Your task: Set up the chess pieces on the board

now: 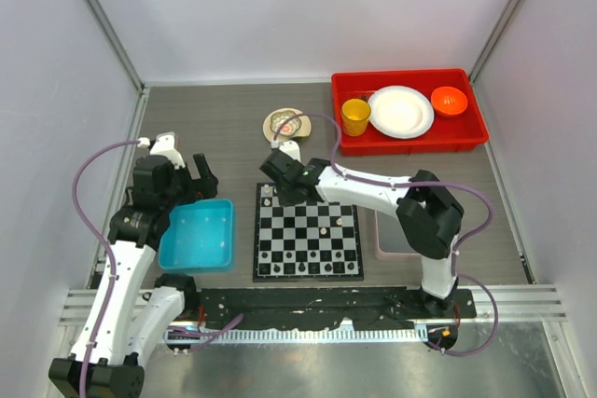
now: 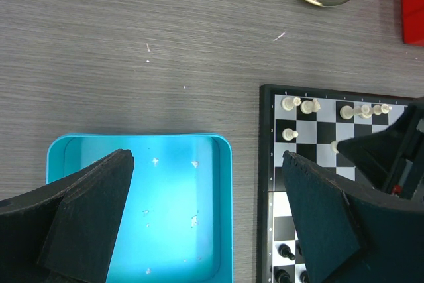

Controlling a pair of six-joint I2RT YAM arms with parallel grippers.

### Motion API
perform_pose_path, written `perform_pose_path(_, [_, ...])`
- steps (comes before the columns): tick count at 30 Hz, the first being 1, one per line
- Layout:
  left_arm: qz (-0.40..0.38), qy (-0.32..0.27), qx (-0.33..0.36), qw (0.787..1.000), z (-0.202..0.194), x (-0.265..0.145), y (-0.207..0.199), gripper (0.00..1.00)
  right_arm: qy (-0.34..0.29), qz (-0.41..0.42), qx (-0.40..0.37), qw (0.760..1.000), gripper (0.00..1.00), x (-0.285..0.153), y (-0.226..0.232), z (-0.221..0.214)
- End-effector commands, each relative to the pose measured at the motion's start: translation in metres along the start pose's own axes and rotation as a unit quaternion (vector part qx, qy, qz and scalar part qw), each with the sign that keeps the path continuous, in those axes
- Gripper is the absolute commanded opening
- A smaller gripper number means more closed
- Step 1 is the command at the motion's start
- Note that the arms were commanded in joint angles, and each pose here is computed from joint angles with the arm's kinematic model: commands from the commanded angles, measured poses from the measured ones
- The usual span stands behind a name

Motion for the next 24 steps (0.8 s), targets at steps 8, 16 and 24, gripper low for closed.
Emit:
perform_pose_path(8, [-0.009, -0.017, 0.002, 1.000, 0.006, -0.001, -0.003, 1.00, -0.012, 0.013, -0.022, 1.000, 0.07, 0.015, 0.031, 0.025])
perform_pose_path(16, [-0.010, -0.017, 0.002, 1.000, 0.006, -0.001, -0.003, 1.00, -0.004, 0.011, -0.027, 1.000, 0.07, 0.025, 0.033, 0.019])
perform_pose_path(24, [-0.010, -0.019, 0.002, 1.000, 0.007, -0.001, -0.003, 1.00, 0.000, 0.009, -0.027, 1.000, 0.07, 0.031, 0.033, 0.016])
Point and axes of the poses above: each gripper's point midway between its finger pads, its own x axis out along the fingers, its own y axis along the line the jaws close on, z = x × y, the point moved 2 cm from there along -x, back along the fingers, and after that the axes turned 8 degrees about x, right-handed, at the moved point
